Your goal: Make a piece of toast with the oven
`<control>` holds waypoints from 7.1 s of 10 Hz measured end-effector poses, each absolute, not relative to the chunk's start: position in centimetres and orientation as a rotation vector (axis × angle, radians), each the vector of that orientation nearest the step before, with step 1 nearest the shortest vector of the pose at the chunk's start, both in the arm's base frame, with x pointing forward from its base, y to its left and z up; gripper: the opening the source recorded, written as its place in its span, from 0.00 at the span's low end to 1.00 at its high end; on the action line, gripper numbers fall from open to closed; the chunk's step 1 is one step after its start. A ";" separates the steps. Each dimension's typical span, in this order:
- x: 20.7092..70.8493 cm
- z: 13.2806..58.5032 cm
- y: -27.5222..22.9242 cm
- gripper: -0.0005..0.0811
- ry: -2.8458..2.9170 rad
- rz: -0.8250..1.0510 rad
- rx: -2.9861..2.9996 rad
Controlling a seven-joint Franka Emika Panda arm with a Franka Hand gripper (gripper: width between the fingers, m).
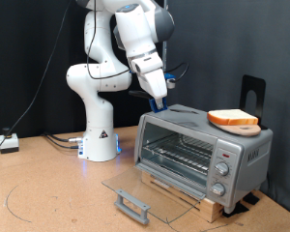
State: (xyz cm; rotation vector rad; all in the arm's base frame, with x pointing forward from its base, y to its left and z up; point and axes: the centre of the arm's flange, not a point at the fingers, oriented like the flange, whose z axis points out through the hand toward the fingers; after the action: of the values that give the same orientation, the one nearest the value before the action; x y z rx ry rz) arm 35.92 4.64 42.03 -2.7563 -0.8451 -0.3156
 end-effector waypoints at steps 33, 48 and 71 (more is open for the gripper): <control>39.0 39.3 15.5 0.51 -0.815 -0.339 -2.648; 38.1 38.8 5.8 0.51 -0.796 -0.429 -2.482; 35.7 31.2 -15.4 0.51 -0.878 -0.278 -2.562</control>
State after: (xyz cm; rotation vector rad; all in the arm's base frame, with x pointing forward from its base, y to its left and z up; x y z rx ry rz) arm 35.68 -15.42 31.16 -2.5615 -0.8777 -0.2777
